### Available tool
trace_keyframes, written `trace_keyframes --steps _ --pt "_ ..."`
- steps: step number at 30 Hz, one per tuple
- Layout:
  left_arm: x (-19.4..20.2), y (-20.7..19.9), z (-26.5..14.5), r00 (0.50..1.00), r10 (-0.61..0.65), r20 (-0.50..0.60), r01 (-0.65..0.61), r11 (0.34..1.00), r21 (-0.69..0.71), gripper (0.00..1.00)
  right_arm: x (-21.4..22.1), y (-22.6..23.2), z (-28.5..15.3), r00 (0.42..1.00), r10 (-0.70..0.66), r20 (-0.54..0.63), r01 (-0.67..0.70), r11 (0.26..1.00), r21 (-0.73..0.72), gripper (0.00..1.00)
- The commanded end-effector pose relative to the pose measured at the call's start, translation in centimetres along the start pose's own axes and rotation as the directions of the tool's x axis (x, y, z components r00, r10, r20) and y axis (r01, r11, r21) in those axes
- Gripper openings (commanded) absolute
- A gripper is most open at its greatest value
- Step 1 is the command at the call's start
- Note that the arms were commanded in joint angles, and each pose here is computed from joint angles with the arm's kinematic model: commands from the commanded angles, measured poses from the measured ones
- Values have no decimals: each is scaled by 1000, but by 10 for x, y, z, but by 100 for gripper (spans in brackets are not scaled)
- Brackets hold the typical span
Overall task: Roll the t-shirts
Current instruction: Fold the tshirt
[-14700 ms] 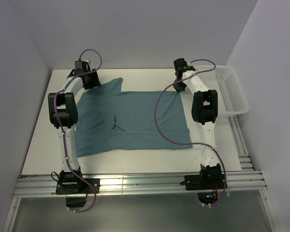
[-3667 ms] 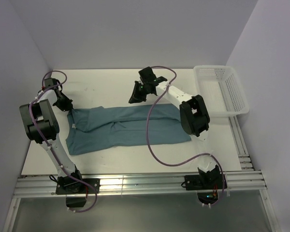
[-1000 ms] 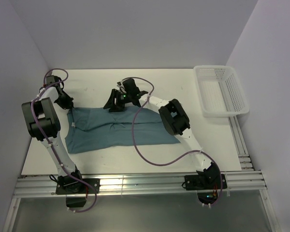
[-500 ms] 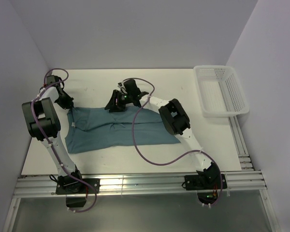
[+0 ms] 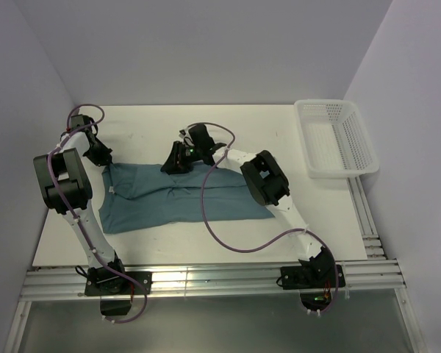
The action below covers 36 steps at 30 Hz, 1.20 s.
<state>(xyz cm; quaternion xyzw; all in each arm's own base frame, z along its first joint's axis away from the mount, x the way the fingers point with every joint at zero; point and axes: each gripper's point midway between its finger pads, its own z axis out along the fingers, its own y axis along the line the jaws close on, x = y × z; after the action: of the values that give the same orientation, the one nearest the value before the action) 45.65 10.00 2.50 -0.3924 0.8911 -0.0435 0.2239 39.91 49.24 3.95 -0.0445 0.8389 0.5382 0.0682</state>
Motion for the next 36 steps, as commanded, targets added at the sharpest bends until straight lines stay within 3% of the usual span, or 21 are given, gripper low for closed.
trace_keyframes --steps 1,5,19,36 --pt "-20 -11 -3 998 13 60 -14 1000 20 0 2 47 -13 998 -62 3 62 996 -71 42" --pt "-20 -11 -3 998 12 61 -13 1000 19 0 2 53 -15 998 -63 3 63 995 -82 39" --pt "-18 -10 -3 998 22 60 -24 1000 19 0 0 81 -22 998 -54 7 55 984 -169 3" --pt "-15 -8 0 998 24 50 -25 1000 13 0 86 90 -43 981 -134 -138 105 974 -199 4"
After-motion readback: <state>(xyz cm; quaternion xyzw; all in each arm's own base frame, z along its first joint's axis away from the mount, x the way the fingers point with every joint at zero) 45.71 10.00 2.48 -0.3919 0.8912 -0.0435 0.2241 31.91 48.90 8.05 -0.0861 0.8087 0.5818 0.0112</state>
